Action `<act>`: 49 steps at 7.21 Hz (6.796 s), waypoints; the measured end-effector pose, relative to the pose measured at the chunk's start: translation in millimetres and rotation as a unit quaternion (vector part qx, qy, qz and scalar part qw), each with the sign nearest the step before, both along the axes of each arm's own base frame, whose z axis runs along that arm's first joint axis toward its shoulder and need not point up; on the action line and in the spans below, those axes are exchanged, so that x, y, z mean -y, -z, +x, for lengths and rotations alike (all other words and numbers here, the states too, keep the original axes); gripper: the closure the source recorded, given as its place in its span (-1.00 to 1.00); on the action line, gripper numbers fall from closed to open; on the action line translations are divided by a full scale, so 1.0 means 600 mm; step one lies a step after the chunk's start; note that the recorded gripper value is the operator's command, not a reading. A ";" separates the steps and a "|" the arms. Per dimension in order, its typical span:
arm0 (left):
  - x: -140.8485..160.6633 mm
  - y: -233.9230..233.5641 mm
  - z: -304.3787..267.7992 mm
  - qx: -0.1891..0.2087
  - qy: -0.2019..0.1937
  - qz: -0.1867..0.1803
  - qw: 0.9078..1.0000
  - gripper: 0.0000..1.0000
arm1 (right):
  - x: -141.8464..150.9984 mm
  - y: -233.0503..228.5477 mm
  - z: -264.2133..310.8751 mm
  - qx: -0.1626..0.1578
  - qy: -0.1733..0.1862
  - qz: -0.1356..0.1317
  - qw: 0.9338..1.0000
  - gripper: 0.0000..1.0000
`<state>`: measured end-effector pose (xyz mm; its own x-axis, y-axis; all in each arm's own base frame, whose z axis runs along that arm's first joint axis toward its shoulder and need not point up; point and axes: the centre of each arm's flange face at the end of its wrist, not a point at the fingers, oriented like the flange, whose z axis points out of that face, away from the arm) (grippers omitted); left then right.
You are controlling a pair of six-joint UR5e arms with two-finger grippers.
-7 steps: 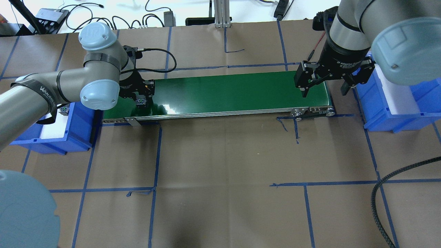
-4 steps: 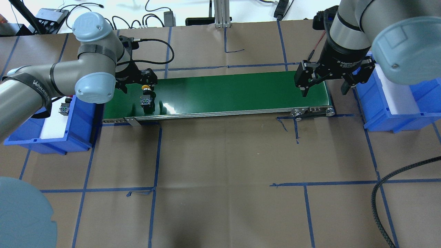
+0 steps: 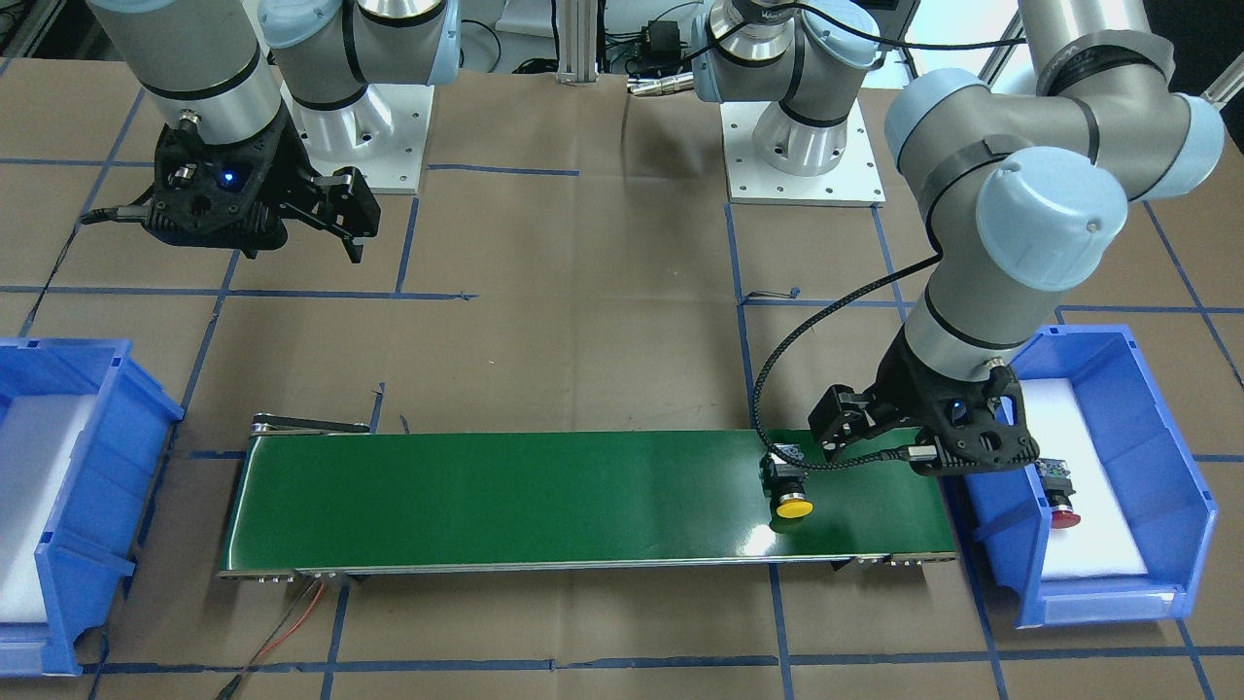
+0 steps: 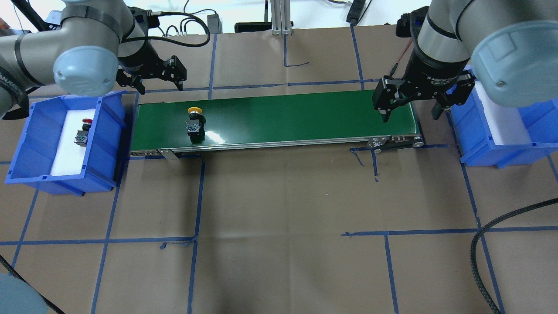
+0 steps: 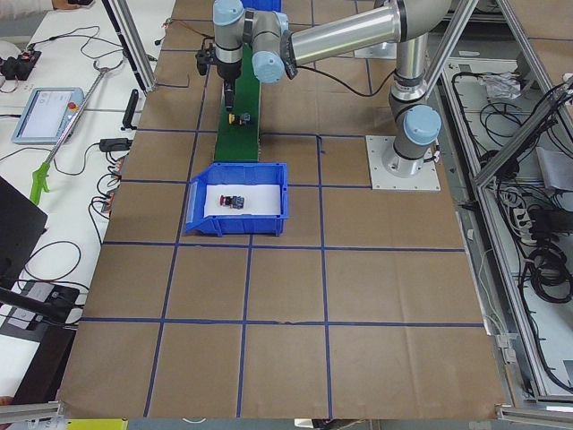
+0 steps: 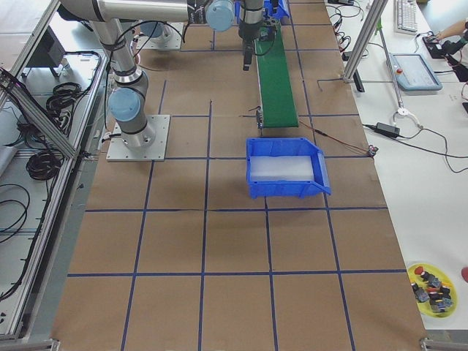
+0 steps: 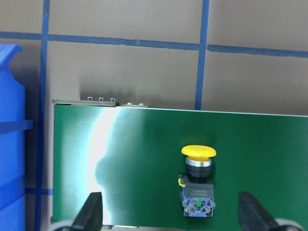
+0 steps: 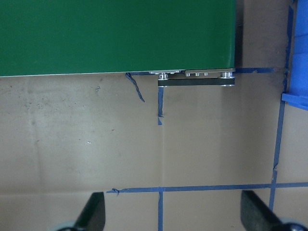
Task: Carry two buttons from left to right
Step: 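Open the left gripper and raise it back toward the bin, then lower the left gripper onto the red-capped button and close it, then lift the red button out of the bin with the left gripper, then place the red button on the conveyor belt and open the left gripper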
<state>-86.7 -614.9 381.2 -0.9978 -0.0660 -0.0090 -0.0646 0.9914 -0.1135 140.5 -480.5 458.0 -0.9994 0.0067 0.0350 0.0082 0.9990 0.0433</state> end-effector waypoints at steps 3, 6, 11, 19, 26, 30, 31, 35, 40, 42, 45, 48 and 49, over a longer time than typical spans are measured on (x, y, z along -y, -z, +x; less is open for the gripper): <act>0.009 -0.025 0.081 0.003 -0.008 0.004 1.000 -1.00 | 0.001 0.001 0.000 0.000 0.000 0.000 1.000 -1.00; 0.005 -0.022 0.223 0.006 -0.010 0.016 1.000 -1.00 | 0.001 0.001 0.000 0.000 0.001 0.000 1.000 -1.00; -0.040 0.026 0.441 -0.001 0.030 0.050 0.998 -0.99 | 0.001 0.001 0.000 0.000 0.000 0.001 1.000 -1.00; -0.024 0.231 0.504 -0.007 0.071 0.028 0.997 -0.99 | 0.000 0.005 -0.001 0.000 0.001 0.003 1.000 -1.00; -0.016 0.296 0.505 -0.007 0.072 0.024 0.997 0.39 | -0.001 0.007 -0.001 0.000 0.001 0.004 1.000 -1.00; -0.006 0.269 0.505 -0.002 0.077 0.012 0.997 1.00 | 0.000 0.010 -0.001 0.000 0.001 0.006 1.000 -1.00; -0.003 0.259 0.507 -0.001 0.078 0.008 0.997 1.00 | 0.000 0.010 -0.001 0.000 0.001 0.006 1.000 -1.00; 0.020 0.100 0.520 -0.010 0.078 0.025 0.997 1.00 | 0.000 0.010 -0.001 0.000 0.001 0.006 1.000 -1.00; 0.020 -0.063 0.474 -0.020 0.059 0.060 0.996 1.00 | 0.008 0.024 -0.001 0.000 0.001 0.015 1.000 -1.00; 0.025 -0.069 0.383 -0.022 0.037 0.063 0.997 1.00 | 0.009 0.021 -0.001 0.000 0.001 0.014 1.000 -1.00; 0.024 -0.050 0.231 -0.027 -0.007 0.074 0.997 1.00 | 0.010 0.019 0.000 0.000 0.001 0.013 1.000 -1.00; 0.028 -0.013 0.124 -0.026 -0.011 0.083 0.996 1.00 | 0.011 0.020 0.000 0.000 0.001 0.013 1.000 -1.00; 0.027 0.022 0.108 -0.024 -0.012 0.077 0.997 1.00 | 0.011 0.020 0.000 0.000 0.001 0.013 1.000 -1.00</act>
